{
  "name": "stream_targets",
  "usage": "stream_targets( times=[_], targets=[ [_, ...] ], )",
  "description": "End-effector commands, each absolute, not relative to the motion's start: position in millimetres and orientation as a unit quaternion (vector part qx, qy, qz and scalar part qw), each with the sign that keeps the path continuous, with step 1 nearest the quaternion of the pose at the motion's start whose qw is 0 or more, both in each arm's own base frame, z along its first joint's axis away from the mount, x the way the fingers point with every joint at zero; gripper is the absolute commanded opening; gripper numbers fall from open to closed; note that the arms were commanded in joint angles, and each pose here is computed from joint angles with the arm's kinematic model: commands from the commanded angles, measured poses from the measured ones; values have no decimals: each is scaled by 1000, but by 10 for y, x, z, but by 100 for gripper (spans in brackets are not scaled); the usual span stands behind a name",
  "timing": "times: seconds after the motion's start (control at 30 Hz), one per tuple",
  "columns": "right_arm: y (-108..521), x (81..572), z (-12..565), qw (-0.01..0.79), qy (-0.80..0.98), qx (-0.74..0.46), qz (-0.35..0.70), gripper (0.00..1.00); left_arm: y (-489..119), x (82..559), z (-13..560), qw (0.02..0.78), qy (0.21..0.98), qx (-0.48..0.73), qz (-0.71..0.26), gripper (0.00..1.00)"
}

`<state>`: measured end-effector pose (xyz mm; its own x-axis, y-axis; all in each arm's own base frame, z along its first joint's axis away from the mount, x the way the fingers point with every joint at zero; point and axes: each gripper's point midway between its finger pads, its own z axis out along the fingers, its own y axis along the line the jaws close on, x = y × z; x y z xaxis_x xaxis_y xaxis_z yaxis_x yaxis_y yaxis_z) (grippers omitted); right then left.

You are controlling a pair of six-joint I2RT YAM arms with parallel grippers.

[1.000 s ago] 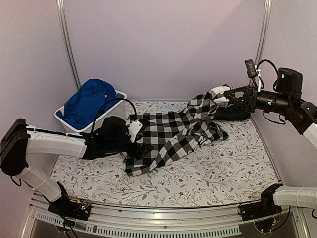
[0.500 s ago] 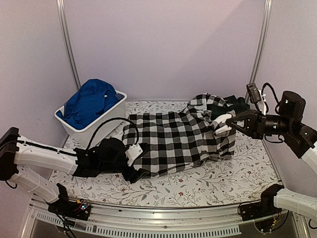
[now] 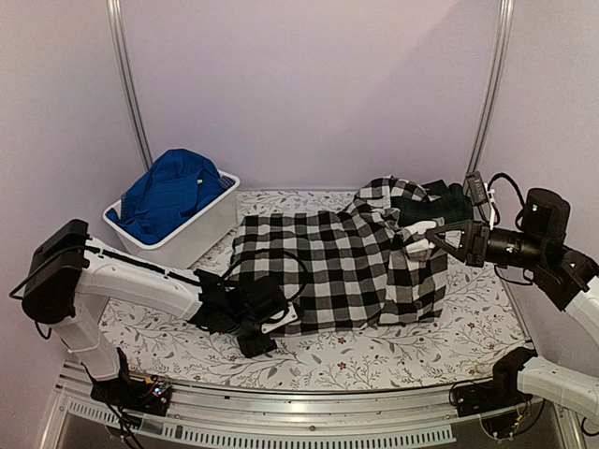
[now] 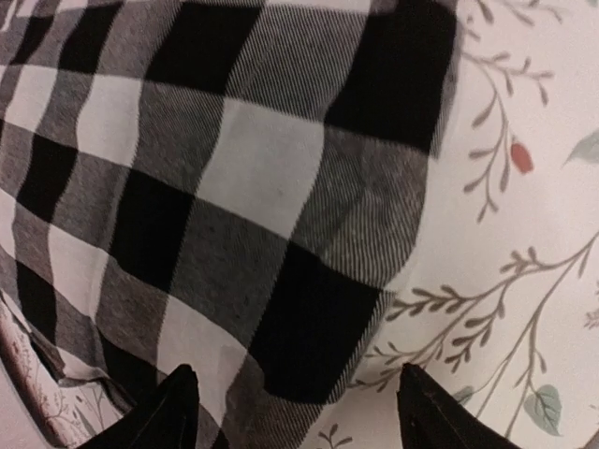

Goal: Fold and stack the mixed laundry pile
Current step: Pick up the flattened shirt from the center of the board.

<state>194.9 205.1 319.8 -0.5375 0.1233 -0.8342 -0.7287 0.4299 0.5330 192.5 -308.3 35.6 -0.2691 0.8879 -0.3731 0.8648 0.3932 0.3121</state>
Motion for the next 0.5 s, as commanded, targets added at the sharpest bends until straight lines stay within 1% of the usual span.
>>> stream_targets(
  times=[0.0,0.07,0.13,0.23,0.37,0.4,0.47],
  targets=[
    [1922,2112,3078,453,749,-155,458,0,-2764,1675,187,187,788,584,52,71],
    [1913,2105,3118,460,746,-158,455,0,-2771,1666,239,202,784,585,40,70],
    [1914,2084,3192,468,739,-168,455,0,-2729,1694,251,207,782,586,49,65],
    [1881,2067,3312,490,728,-175,446,0,-2668,1690,198,194,780,591,59,47],
    [1836,2031,3435,512,715,-176,443,0,-2666,1656,242,191,777,598,49,24],
    [1837,2005,3466,515,710,-179,446,0,-2659,1656,264,192,777,598,47,15],
    [1842,1974,3510,519,703,-185,450,0,-2654,1665,324,198,776,597,44,0]
  ],
)
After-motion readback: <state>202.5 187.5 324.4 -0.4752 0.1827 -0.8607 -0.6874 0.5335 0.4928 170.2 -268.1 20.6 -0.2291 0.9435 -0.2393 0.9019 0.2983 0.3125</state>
